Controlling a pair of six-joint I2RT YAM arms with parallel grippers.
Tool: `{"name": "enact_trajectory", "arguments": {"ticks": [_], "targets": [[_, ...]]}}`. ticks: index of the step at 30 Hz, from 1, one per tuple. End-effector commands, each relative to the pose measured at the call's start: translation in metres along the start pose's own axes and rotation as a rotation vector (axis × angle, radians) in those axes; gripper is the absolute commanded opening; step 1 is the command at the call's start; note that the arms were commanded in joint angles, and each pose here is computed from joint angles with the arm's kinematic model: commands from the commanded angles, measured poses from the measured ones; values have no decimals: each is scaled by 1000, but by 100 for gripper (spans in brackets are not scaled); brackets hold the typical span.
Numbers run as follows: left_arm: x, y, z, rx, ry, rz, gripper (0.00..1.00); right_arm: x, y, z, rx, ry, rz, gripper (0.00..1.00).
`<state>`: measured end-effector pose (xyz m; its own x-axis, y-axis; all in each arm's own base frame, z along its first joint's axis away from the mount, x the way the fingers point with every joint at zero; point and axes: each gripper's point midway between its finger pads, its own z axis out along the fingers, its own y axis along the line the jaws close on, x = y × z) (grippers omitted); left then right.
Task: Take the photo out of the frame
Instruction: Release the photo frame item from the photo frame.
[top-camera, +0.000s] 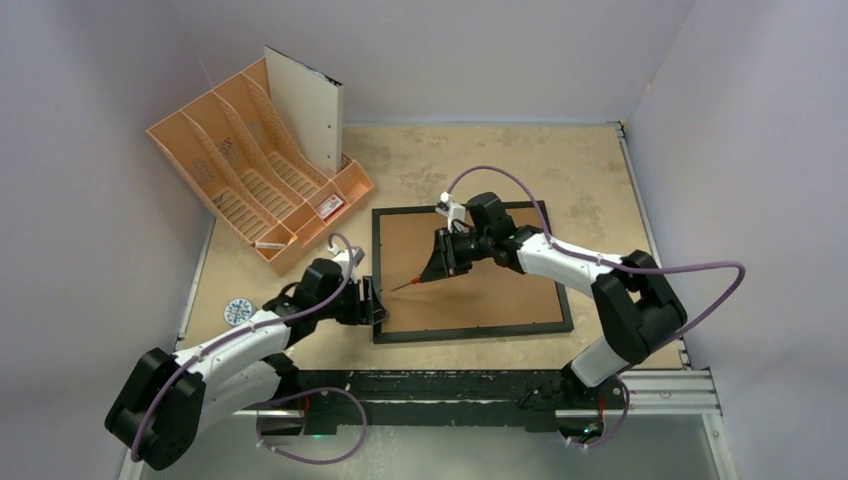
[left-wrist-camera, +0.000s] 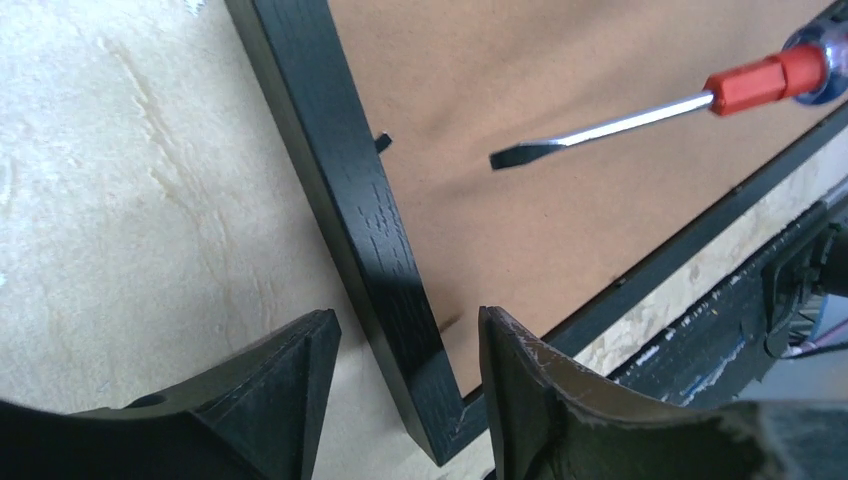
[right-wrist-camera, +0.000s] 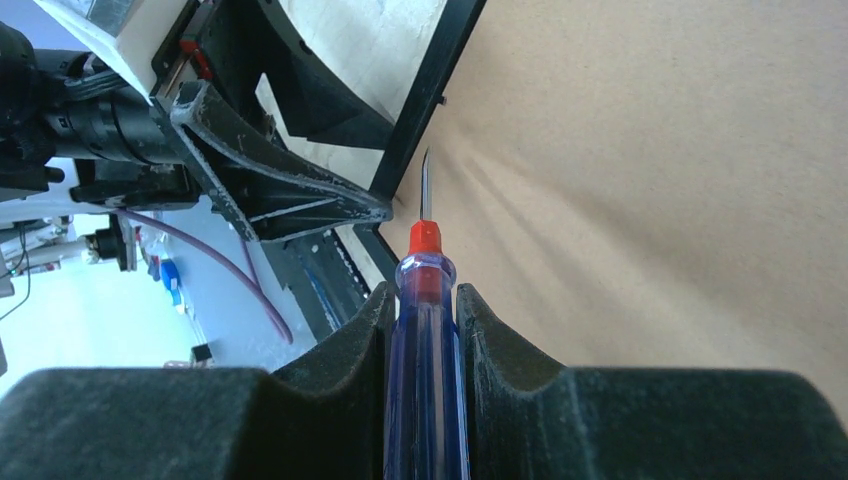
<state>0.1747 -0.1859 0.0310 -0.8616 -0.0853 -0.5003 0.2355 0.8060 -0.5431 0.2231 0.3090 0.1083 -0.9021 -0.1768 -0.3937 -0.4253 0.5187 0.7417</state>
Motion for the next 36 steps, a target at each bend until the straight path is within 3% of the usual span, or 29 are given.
{"name": "enact_trajectory", "arguments": {"ticks": [1,4,15,36], "targets": [[2,18,3,-87,-22,-7,55,-22,17,8,-50,-66,-52,0],[8,32,2,-147,-5,10,52,-20,13,15,-49,-54,-43,0],[21,35,8,-127,21,11,37,-12,-9,30,-23,-45,-30,0],[12,32,6,-124,-10,28,22,20,-24,50,-88,79,55,0]]}}
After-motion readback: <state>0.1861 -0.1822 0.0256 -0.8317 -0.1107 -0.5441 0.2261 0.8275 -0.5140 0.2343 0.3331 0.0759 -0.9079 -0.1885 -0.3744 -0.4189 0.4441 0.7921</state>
